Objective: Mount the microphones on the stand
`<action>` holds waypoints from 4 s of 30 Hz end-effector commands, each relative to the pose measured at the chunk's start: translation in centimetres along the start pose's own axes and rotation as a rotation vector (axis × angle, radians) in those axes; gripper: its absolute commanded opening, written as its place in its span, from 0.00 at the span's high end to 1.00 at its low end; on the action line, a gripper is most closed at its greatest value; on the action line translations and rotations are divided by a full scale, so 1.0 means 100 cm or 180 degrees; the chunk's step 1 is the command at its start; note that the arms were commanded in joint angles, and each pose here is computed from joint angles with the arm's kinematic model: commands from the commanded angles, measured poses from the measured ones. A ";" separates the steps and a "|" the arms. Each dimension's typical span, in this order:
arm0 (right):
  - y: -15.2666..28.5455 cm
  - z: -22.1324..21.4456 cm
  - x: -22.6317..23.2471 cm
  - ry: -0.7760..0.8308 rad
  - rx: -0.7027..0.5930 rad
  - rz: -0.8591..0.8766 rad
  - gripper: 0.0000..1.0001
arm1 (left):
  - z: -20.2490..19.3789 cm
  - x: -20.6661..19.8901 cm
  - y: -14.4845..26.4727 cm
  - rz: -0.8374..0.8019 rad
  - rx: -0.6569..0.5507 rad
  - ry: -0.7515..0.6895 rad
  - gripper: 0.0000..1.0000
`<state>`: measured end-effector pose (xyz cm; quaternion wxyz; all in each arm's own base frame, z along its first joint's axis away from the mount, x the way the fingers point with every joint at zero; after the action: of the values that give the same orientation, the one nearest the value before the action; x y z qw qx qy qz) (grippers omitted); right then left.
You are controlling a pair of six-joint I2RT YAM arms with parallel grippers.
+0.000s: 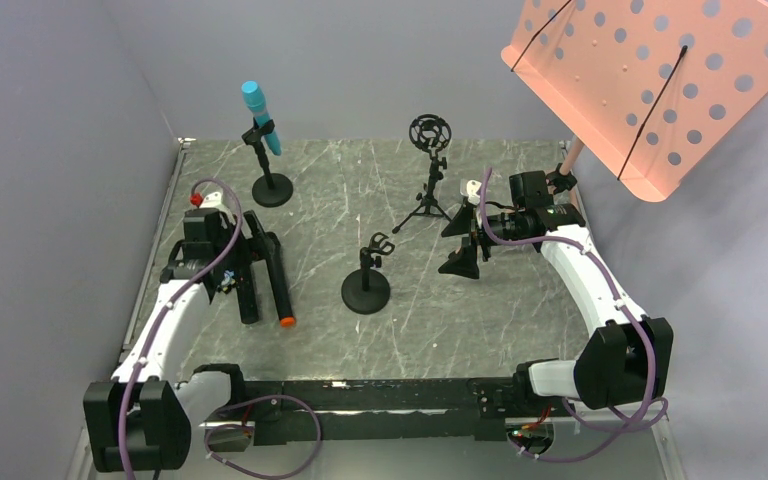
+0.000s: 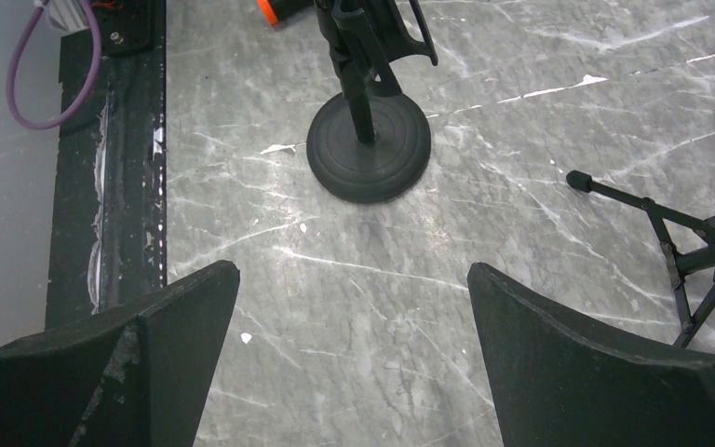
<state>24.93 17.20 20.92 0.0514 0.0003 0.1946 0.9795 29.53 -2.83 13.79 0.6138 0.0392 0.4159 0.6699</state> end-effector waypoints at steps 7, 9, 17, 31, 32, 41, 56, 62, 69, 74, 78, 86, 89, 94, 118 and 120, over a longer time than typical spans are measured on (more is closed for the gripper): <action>0.002 0.008 -0.005 0.0182 -0.0064 -0.0036 0.00 | 0.020 0.001 -0.005 0.0393 0.0228 0.0084 0.03; 0.002 0.007 -0.006 0.0180 -0.0061 -0.0043 0.00 | 0.016 -0.003 -0.009 0.0351 0.0256 0.0159 0.03; 0.001 0.005 -0.006 0.0160 -0.0046 -0.0033 0.00 | -0.005 -0.010 -0.029 0.0866 0.0316 0.0222 0.03; 0.002 0.006 -0.006 0.0182 -0.0038 -0.0049 0.00 | -0.031 0.003 -0.081 0.1286 0.0713 0.0076 0.20; 0.002 0.006 -0.006 0.0186 -0.0038 -0.0056 0.00 | -0.033 0.003 -0.085 0.1292 0.0747 0.0065 0.20; 0.002 0.004 -0.006 0.0201 -0.0020 -0.0046 0.00 | -0.045 0.009 -0.099 0.1351 0.0913 -0.0047 0.23; 0.002 0.005 -0.005 0.0203 -0.0023 -0.0042 0.00 | -0.050 0.011 -0.111 0.1423 0.1004 -0.0203 0.26; 0.003 0.006 -0.005 0.0215 -0.0022 -0.0053 0.00 | -0.055 0.012 -0.117 0.1402 0.1072 -0.0222 0.35; 0.004 0.006 -0.005 0.0229 -0.0024 -0.0061 0.00 | -0.058 0.017 -0.117 0.1464 0.1098 -0.0252 0.44; 0.004 0.007 -0.004 0.0238 -0.0026 -0.0063 0.00 | -0.061 0.014 -0.114 0.1404 0.1184 -0.0273 0.45; 0.005 0.008 -0.004 0.0256 -0.0030 -0.0074 0.00 | -0.065 0.011 -0.107 0.1320 0.1276 -0.0284 0.41; 0.005 0.009 -0.003 0.0266 -0.0040 -0.0065 0.00 | -0.076 0.013 -0.102 0.1257 0.1403 -0.0312 0.39; 0.006 0.010 -0.003 0.0276 -0.0044 -0.0071 0.00 | -0.078 0.012 -0.101 0.1230 0.1420 -0.0291 0.42; 0.006 0.011 -0.003 0.0283 -0.0050 -0.0072 0.00 | -0.077 0.008 -0.097 0.1126 0.1385 -0.0301 0.69; 0.004 0.007 -0.005 0.0244 -0.0033 -0.0077 0.00 | 0.011 -0.137 0.003 -0.1617 0.0007 -0.0988 1.00; 0.004 0.006 -0.005 0.0245 -0.0033 -0.0080 0.00 | 0.020 -0.147 0.017 -0.1837 -0.0254 -0.1075 1.00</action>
<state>25.01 17.11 20.86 0.0526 -0.0065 0.1980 0.9788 32.88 -12.62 17.07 0.7656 0.0814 0.3719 0.5186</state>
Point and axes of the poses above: each gripper's point midway between its finger pads, its own y axis back along the fingers, its own x axis along the line the jaws close on, z = x × y, the point moved 1 cm from there along y, back along the fingers, and after that the axes turned 9 degrees about y, right-handed, at the moved point
